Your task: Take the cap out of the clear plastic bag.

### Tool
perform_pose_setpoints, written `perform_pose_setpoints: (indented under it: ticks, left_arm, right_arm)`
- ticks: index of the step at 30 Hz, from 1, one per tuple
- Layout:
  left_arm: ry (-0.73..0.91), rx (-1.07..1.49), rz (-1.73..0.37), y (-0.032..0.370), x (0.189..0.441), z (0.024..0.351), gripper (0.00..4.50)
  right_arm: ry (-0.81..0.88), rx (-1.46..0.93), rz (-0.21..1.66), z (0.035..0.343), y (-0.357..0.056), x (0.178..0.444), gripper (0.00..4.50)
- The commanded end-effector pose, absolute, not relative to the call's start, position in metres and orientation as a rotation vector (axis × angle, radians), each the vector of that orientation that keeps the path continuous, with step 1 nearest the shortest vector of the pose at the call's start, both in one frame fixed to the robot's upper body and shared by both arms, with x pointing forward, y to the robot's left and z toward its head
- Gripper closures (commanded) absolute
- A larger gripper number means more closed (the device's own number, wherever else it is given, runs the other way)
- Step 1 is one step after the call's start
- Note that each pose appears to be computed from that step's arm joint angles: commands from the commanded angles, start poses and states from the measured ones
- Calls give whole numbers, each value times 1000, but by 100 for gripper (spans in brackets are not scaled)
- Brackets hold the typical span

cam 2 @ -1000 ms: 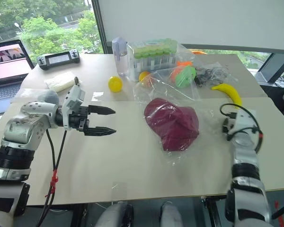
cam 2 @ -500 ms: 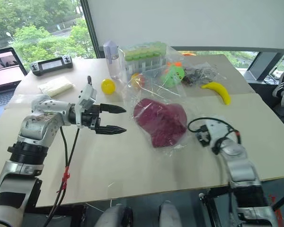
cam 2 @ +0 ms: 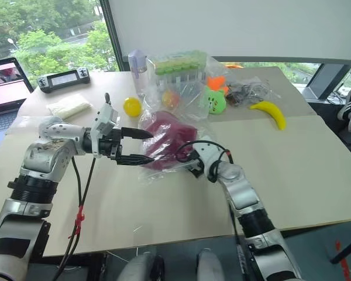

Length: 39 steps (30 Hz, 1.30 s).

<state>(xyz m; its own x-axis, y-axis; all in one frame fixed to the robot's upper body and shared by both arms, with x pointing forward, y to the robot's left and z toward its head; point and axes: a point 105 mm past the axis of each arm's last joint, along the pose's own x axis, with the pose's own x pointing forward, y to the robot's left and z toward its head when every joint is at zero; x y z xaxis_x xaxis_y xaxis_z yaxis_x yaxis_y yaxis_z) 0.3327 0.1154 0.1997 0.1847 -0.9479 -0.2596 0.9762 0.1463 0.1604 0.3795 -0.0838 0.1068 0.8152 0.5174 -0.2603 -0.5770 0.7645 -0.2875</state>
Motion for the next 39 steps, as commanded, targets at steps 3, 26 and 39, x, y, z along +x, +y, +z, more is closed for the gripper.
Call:
perform_pose_setpoints:
  ticks: [3, 26, 39]
  left_arm:
    - [85, 564, -1427, 102, 327, 183, 0]
    - [-182, 769, -1507, 63, 273, 198, 0]
    - [-114, 758, -1498, 79, 256, 188, 0]
  right_arm:
    - [200, -353, 598, 114, -106, 366, 1]
    - [264, -517, 629, 136, -143, 302, 1]
    - [198, -537, 527, 134, -153, 336, 1]
